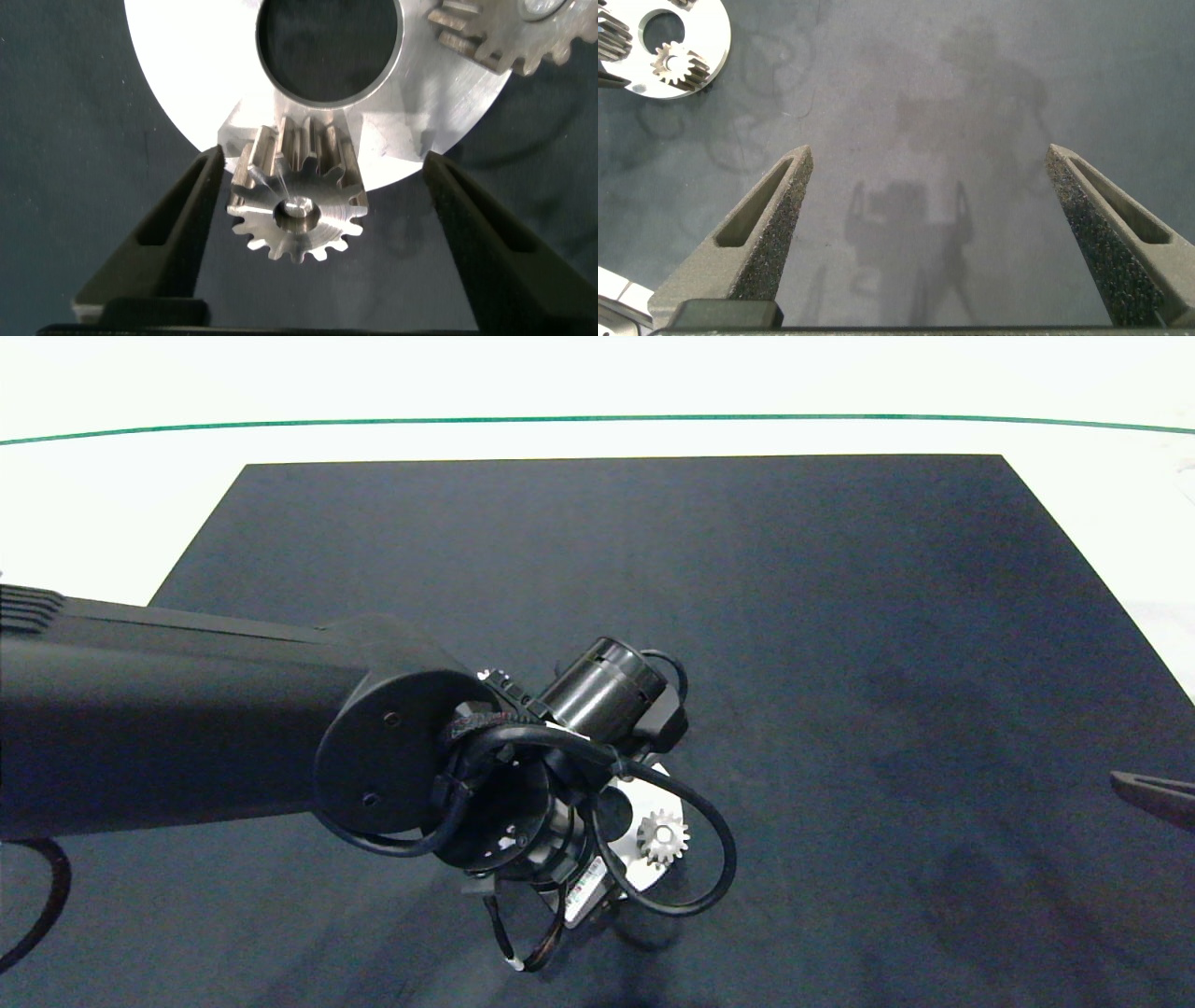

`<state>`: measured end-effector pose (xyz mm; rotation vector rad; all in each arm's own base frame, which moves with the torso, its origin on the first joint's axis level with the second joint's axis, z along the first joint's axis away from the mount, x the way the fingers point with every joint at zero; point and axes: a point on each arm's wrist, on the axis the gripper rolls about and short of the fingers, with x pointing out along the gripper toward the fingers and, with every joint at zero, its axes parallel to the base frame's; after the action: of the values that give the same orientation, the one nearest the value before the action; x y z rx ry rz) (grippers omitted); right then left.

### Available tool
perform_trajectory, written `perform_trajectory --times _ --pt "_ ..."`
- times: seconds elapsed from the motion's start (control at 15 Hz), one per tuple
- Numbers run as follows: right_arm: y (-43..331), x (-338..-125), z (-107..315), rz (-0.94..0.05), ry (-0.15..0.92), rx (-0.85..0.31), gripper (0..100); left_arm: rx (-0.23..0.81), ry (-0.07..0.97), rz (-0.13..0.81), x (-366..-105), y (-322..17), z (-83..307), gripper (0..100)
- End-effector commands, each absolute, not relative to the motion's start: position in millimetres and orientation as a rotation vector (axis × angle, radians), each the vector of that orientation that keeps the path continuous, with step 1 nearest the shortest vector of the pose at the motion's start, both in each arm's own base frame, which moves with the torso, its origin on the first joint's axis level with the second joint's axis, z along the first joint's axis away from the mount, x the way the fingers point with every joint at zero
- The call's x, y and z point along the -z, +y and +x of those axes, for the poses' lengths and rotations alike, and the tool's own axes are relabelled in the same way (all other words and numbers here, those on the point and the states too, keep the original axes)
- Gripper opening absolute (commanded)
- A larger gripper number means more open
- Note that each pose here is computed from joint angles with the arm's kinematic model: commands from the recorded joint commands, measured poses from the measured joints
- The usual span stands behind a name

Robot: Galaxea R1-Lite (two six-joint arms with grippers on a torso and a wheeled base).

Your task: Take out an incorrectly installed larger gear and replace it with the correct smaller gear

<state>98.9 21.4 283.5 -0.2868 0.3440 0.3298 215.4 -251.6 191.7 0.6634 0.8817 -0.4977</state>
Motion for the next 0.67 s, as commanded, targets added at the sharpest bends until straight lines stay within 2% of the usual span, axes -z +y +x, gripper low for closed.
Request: perform_trajectory --times 0.07,0.67 --pt "21.3 -283.5 98.1 -0.289 0.344 -0.331 100 0.496 0.882 0.666 -193.1 -249.7 214.3 78" --pt "22.0 -279.6 101.9 -0.290 0.313 -0.328 100 0.468 0.883 0.668 -192.4 -246.6 218.1 60"
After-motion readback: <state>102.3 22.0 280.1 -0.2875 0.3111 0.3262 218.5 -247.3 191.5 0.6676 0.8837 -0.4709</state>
